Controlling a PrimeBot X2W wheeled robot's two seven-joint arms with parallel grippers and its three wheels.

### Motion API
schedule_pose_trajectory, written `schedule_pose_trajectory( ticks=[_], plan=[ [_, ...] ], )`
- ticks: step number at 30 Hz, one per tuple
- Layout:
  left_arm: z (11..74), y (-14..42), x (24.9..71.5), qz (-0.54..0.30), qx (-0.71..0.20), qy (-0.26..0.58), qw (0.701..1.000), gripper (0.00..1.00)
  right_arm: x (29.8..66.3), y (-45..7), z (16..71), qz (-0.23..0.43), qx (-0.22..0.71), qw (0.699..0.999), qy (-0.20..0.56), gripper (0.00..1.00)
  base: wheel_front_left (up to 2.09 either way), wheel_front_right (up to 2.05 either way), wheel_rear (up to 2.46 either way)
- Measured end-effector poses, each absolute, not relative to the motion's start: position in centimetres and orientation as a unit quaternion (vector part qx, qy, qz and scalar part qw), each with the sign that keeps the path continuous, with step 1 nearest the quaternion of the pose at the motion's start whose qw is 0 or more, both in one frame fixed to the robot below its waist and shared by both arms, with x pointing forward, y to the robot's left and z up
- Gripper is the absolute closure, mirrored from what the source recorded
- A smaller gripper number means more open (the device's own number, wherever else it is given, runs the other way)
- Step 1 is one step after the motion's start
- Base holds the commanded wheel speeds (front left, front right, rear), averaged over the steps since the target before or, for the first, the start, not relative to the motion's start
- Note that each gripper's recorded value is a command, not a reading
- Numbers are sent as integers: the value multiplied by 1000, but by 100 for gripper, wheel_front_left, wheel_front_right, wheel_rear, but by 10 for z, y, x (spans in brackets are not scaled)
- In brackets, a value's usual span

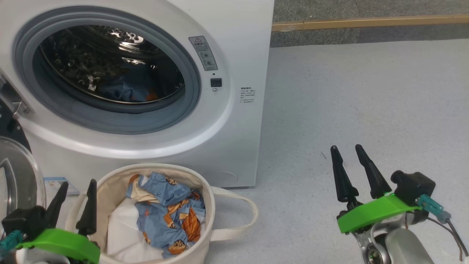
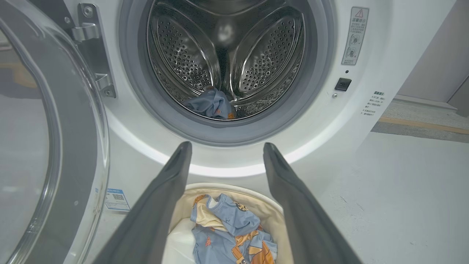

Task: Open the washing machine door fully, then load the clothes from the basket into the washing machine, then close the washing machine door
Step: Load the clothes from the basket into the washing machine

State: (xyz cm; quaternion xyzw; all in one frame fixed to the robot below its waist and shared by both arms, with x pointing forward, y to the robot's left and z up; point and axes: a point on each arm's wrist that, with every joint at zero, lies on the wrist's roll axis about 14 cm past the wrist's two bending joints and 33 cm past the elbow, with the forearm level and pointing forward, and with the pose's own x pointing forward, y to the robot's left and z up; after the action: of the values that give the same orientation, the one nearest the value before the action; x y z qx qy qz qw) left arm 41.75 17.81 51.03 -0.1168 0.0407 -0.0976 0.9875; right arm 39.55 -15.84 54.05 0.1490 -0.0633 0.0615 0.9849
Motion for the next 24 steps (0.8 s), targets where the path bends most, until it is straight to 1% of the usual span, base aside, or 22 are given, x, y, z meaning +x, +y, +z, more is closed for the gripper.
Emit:
schedule_pose_trajectory(
  ticks=[3, 9, 13, 24],
  plan=[
    [515, 181, 418, -92, -120, 32, 988, 0, 395, -158, 539, 61, 150, 985, -61, 0, 0, 0, 0],
    [505, 186, 412, -84, -118, 46, 988, 0, 395, -158, 536, 60, 153, 985, -57, 0, 0, 0, 0],
    [511, 191, 415, -72, -119, 34, 990, 0, 395, -158, 537, 61, 154, 985, -58, 0, 0, 0, 0],
    [502, 183, 418, -80, -116, 45, 989, 0, 397, -161, 530, 55, 154, 985, -51, 0, 0, 0, 0]
  ],
)
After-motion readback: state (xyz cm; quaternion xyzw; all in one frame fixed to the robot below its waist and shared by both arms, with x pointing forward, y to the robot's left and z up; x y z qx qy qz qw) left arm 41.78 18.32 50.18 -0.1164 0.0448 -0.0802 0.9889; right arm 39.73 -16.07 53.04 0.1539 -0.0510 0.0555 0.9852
